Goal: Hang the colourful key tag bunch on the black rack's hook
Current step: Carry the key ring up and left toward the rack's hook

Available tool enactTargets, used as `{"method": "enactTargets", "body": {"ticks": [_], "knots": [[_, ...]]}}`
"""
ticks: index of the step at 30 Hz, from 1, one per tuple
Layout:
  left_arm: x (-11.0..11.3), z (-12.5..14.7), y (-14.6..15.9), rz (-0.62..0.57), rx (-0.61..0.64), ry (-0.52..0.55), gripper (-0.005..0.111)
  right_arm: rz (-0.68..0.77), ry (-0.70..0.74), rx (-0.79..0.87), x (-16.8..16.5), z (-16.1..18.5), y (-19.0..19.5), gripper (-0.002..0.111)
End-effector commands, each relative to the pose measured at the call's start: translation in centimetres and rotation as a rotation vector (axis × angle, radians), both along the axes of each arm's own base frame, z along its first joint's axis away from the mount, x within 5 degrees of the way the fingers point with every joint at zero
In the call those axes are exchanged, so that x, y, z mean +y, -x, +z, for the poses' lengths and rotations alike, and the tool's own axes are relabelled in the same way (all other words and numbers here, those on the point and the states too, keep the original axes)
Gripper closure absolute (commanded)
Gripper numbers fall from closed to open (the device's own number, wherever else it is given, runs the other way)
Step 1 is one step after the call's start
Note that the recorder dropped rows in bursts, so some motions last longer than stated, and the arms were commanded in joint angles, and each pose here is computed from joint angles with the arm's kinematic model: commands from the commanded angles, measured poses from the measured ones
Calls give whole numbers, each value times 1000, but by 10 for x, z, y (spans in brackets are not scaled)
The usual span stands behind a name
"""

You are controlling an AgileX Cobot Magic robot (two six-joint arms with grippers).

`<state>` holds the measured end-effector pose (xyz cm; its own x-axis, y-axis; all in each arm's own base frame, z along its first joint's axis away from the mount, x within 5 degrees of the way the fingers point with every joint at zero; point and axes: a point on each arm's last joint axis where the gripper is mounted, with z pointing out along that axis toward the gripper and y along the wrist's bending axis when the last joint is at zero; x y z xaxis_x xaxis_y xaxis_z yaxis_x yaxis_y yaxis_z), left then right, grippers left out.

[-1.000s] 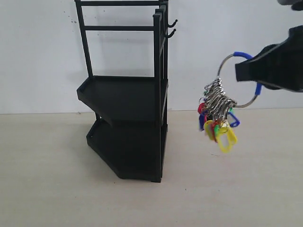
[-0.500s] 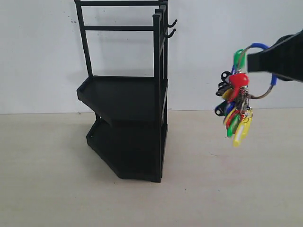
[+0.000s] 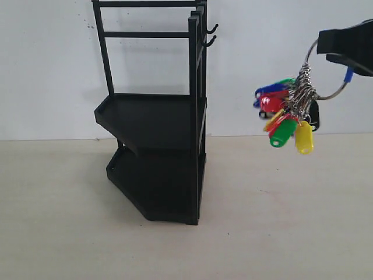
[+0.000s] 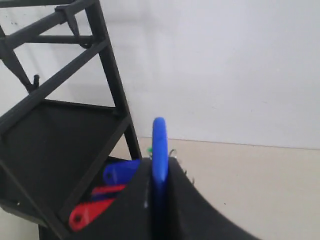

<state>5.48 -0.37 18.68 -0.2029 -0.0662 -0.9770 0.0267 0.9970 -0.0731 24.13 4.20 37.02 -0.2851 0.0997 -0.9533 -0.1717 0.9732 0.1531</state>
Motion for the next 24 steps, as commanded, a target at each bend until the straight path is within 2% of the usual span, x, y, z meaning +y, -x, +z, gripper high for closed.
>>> {"method": "enactTargets", "body": {"ticks": [1,2,4,6,7,10,11,12,15,16,20,24], "knots": [[0,1,0,-1,-8,-6,102,154,257,-48,16,6,6,109],[0,1,0,-1,-8,-6,102,120,207,-60,13,9,5,109],[0,1,0,-1,-8,-6,102,3,14,-80,1,15,1,109],[0,1,0,-1,-8,-6,102,-39,-89,-78,-2,16,0,109],[0,1,0,-1,-8,-6,102,-19,-73,-70,2,16,1,109],[0,1,0,-1,-8,-6,102,128,165,-63,19,10,6,109],[0,1,0,-1,-8,-6,102,139,185,-69,20,10,6,109],[0,1,0,-1,-8,-6,102,120,162,-84,18,12,6,109],[0,1,0,-1,-8,-6,102,-1,-54,-100,6,18,1,109],[0,1,0,-1,-8,-6,102,-7,-80,-90,6,17,1,109],[0,1,0,-1,-8,-6,102,74,43,-46,15,10,3,109],[0,1,0,-1,-8,-6,102,66,8,-46,15,11,4,109]]}}
